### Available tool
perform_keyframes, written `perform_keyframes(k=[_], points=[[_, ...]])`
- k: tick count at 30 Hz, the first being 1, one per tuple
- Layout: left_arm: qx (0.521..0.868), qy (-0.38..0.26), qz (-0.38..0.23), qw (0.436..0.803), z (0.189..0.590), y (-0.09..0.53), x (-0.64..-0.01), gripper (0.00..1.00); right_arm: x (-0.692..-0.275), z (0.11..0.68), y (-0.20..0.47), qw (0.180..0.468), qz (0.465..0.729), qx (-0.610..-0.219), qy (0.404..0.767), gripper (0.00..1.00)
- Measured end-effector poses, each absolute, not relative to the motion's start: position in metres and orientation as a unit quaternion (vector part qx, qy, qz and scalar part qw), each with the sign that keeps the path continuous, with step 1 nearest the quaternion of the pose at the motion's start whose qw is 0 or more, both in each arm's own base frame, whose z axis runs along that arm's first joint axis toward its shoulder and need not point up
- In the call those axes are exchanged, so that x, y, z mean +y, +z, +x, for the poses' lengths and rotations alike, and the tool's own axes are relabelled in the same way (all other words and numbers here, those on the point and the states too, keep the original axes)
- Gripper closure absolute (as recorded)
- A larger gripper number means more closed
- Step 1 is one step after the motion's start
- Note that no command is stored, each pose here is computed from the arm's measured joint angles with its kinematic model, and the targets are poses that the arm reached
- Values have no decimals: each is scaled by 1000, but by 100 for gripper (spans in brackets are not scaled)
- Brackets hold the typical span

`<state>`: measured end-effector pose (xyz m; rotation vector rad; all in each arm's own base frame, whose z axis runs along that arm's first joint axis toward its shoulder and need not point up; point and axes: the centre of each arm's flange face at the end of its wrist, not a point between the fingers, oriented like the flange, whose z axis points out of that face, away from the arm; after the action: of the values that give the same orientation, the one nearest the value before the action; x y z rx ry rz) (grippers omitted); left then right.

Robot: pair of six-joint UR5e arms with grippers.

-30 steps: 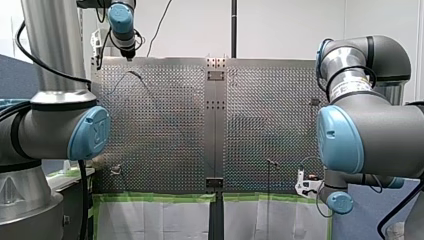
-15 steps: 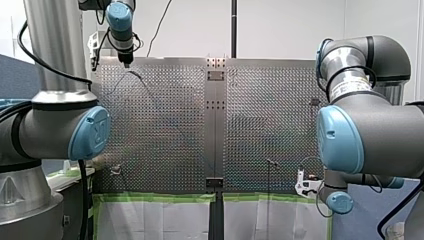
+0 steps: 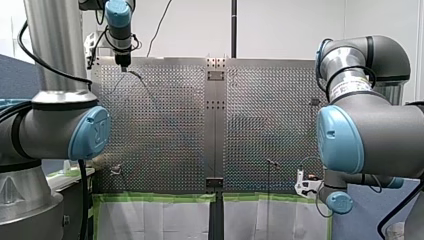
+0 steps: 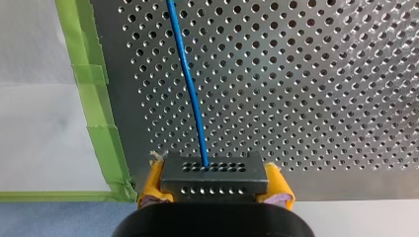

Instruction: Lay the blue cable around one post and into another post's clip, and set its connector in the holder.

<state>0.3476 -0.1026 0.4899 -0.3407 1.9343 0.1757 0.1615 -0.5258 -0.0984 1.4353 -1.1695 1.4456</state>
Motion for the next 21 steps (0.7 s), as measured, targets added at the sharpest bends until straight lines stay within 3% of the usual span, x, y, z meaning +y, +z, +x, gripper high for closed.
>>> perform_keyframes(k=[21], points=[[821,78,-145,547,346,489,-102,9,-525,163,-98,384,566,-457,568,100]])
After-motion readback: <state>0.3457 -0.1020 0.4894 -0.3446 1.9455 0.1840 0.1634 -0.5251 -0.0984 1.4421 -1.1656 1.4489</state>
